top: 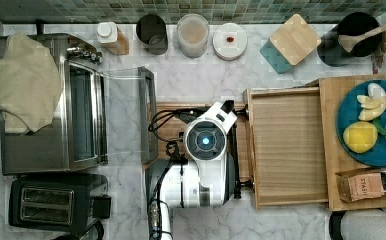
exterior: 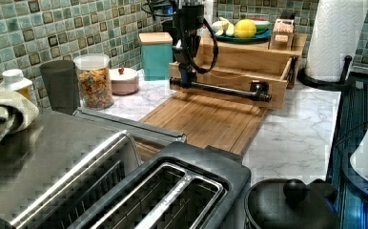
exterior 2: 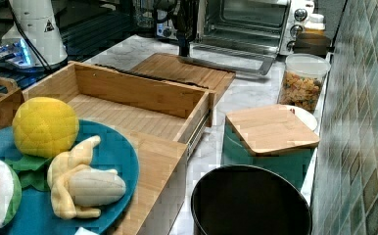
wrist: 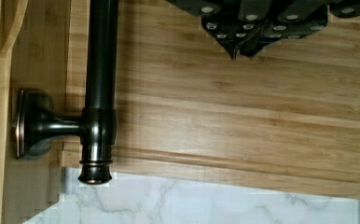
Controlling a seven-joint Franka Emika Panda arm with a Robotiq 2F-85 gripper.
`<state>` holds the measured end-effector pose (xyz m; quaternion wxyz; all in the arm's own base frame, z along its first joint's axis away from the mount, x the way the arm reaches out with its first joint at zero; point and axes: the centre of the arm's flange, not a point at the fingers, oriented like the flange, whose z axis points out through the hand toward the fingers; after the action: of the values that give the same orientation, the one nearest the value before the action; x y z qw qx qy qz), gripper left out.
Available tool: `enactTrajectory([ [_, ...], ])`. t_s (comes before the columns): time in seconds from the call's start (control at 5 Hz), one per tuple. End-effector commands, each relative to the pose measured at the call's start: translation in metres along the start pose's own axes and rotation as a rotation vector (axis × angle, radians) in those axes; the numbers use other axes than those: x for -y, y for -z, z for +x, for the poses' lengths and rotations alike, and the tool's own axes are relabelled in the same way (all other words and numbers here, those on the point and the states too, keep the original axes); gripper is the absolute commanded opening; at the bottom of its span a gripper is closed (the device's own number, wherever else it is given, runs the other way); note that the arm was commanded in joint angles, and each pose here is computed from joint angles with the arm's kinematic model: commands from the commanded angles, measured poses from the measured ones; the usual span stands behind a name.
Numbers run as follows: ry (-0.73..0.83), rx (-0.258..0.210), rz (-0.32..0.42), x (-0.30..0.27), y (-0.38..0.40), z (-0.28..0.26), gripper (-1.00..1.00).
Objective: Close the drawer.
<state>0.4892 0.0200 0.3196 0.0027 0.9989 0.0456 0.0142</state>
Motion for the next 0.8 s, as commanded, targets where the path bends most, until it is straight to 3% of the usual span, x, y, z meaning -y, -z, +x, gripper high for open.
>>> enactTrajectory([
  [0.2, -0.001, 0.04, 0.014, -0.032, -0.052, -0.019, -1.0],
  [0.8, 0.04, 0.0, 0.006, -0.103, -0.049, -0.023, -1.0],
])
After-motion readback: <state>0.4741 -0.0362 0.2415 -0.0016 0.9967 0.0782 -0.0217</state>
